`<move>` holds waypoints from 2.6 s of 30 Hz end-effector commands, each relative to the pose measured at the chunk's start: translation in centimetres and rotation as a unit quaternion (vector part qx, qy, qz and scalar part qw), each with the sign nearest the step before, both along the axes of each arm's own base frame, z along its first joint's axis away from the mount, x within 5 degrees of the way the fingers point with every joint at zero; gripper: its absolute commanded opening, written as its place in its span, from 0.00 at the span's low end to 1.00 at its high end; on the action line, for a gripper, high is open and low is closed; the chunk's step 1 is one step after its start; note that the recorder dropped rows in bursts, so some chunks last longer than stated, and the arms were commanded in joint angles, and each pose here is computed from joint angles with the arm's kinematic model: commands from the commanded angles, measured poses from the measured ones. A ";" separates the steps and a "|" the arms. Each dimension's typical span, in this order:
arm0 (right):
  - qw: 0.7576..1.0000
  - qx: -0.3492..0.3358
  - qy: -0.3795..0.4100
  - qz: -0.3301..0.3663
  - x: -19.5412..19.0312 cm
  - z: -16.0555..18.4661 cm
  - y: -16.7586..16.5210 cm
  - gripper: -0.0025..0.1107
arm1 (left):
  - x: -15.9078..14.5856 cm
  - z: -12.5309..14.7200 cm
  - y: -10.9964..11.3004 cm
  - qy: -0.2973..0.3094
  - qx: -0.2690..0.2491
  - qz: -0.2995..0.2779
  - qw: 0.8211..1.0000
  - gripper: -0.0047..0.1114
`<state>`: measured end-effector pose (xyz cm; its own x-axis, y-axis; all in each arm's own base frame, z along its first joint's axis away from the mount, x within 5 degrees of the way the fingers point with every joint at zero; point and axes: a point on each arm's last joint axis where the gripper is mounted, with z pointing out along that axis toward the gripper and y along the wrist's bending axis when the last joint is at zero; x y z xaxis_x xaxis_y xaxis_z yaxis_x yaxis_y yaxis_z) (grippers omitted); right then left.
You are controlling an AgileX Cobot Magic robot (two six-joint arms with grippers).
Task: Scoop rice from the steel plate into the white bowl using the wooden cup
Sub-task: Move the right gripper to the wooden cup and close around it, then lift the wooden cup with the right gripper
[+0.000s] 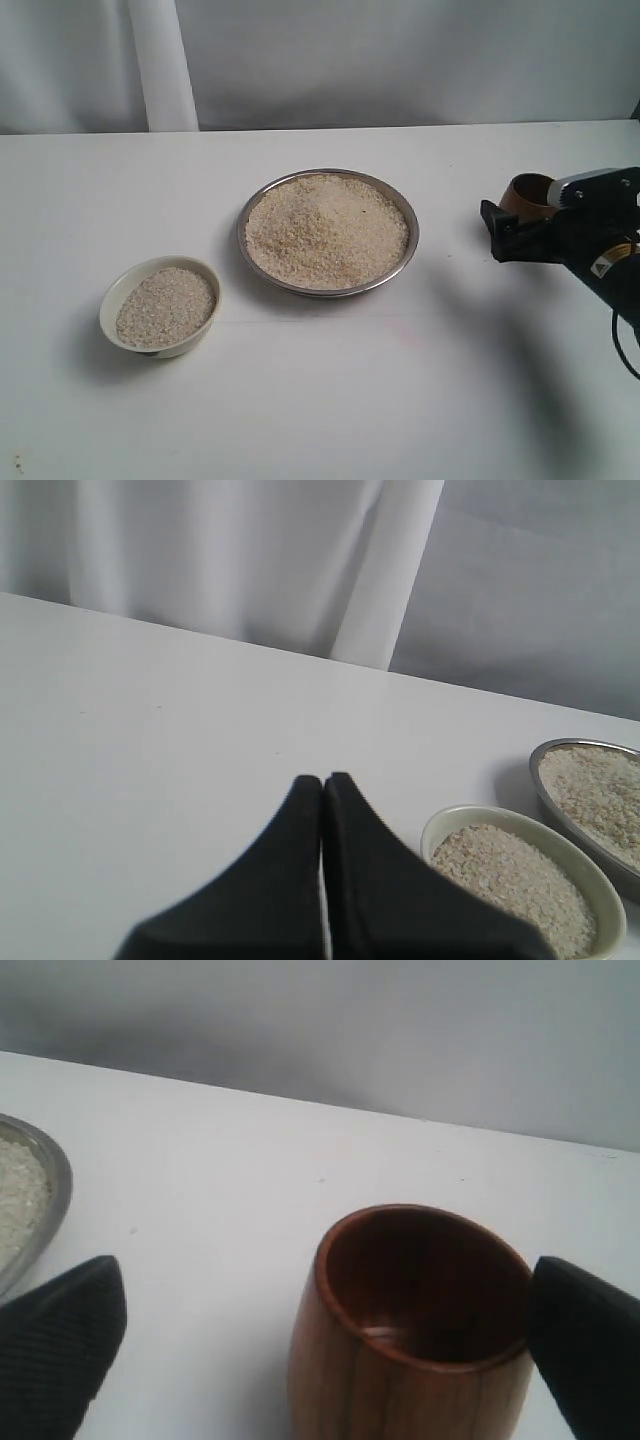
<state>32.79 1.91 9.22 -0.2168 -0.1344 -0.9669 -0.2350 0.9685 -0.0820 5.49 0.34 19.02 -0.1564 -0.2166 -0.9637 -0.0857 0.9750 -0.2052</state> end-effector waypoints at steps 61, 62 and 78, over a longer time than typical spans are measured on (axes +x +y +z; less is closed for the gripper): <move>0.997 0.014 -0.030 -0.074 4.5 -4.6 -1.3 0.95 | 0.0 0.0 0.0 -0.001 -0.002 -0.002 1.000 0.04; 0.997 0.012 -0.025 -0.068 4.7 -4.7 -1.1 0.95 | 0.0 0.0 0.0 -0.001 -0.002 -0.002 1.000 0.04; 0.999 0.006 -0.007 -0.047 5.6 -4.7 -0.8 0.84 | 0.0 0.0 0.0 -0.001 -0.002 -0.002 1.000 0.04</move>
